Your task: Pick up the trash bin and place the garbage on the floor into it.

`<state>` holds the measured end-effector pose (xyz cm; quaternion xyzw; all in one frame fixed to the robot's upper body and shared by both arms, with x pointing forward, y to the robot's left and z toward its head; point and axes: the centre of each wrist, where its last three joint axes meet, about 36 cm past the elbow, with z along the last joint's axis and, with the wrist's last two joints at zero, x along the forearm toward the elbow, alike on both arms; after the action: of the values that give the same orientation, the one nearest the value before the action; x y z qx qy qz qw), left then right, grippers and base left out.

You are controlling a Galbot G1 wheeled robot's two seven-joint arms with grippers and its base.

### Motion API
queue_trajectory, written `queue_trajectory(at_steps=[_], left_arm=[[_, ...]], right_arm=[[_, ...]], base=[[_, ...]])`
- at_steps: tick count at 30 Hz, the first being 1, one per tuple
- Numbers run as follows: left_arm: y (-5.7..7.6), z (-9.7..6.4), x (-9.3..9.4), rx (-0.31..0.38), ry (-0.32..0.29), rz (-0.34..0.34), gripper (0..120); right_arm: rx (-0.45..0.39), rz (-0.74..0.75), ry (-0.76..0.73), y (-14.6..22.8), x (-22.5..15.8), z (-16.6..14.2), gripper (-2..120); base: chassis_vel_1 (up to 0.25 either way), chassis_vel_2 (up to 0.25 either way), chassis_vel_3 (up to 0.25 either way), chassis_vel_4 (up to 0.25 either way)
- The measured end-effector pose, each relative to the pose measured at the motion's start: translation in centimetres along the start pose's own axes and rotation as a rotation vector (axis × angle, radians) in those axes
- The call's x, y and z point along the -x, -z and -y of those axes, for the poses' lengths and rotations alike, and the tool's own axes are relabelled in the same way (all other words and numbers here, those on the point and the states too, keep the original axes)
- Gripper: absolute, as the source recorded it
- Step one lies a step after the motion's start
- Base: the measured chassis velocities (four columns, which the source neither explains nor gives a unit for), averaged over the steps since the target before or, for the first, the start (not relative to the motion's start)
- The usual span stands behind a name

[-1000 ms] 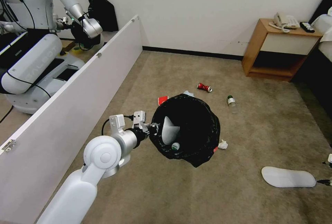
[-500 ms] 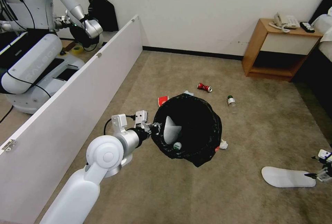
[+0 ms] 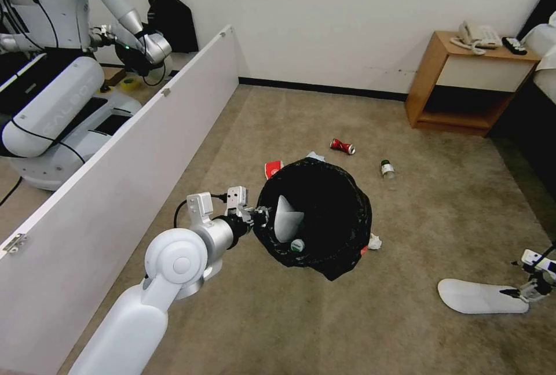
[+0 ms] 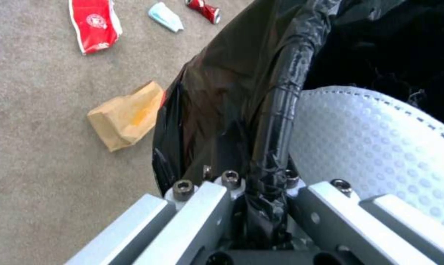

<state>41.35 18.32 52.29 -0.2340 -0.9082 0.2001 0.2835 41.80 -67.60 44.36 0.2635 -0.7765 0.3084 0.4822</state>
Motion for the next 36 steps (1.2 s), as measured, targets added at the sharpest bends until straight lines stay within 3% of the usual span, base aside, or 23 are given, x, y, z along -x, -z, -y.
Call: queue_trajectory(at_steps=[14,25,36], left_arm=[[0.0,-0.1,-0.1,-0.004,0.0,0.007,0],[0.0,-0.3,0.0,-0.009,-0.002,0.011,0],[-0.4,-0.9,0.0,-0.017,0.012,0.016,0]], right_arm=[[-0.017,0.01,0.047,3.0,3.0,-0.4,100],[-0.052,0.009,0.097,5.6,4.5,0.9,100],[-0.118,-0.04,0.242,6.5,7.5,2.5,100]], base=[[0.0,0.0,0.0,0.0],[0.0,0.0,0.0,0.0],[0.0,0.0,0.0,0.0]])
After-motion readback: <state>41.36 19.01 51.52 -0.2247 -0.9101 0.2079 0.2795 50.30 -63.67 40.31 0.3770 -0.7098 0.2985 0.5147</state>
